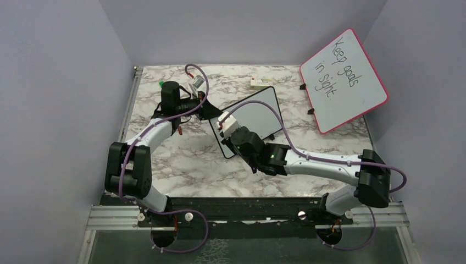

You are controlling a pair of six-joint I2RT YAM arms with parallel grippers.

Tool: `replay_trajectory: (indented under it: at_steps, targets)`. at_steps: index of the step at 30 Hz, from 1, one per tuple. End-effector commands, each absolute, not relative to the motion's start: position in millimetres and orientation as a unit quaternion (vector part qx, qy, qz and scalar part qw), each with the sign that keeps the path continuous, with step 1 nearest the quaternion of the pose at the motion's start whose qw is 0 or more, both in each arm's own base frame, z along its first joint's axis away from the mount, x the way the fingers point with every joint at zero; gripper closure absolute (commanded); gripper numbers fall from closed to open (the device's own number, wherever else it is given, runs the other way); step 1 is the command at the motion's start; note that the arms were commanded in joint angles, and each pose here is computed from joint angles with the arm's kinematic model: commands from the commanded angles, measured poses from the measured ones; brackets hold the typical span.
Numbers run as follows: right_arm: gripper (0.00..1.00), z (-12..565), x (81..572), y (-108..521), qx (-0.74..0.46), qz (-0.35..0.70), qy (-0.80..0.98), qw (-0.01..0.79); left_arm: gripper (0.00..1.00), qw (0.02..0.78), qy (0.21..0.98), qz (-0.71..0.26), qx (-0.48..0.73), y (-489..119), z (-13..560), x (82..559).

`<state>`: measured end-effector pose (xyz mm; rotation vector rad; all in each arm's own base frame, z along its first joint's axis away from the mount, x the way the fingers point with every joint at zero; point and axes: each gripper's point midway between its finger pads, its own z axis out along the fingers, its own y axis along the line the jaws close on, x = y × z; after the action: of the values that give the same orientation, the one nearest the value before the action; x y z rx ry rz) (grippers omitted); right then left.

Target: Write a sentence on the whiteboard

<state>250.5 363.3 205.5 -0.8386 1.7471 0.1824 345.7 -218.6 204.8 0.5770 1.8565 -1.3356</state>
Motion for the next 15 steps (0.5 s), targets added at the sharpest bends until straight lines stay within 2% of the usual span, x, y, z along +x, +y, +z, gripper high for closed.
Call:
replay_trajectory:
  at_steps: [1,15]
  targets:
    - [0.99,229.3,259.7,362.2,-0.313,0.081,0.727,0.606,1.0,0.368,0.726,-0.532,0.232,-219.2,201.3,340.2]
    - [0.99,222.8,264.2,371.1,-0.321,0.072,0.726,0.604,1.0,0.368,0.726,-0.533,0.232,-219.3,201.4,339.9]
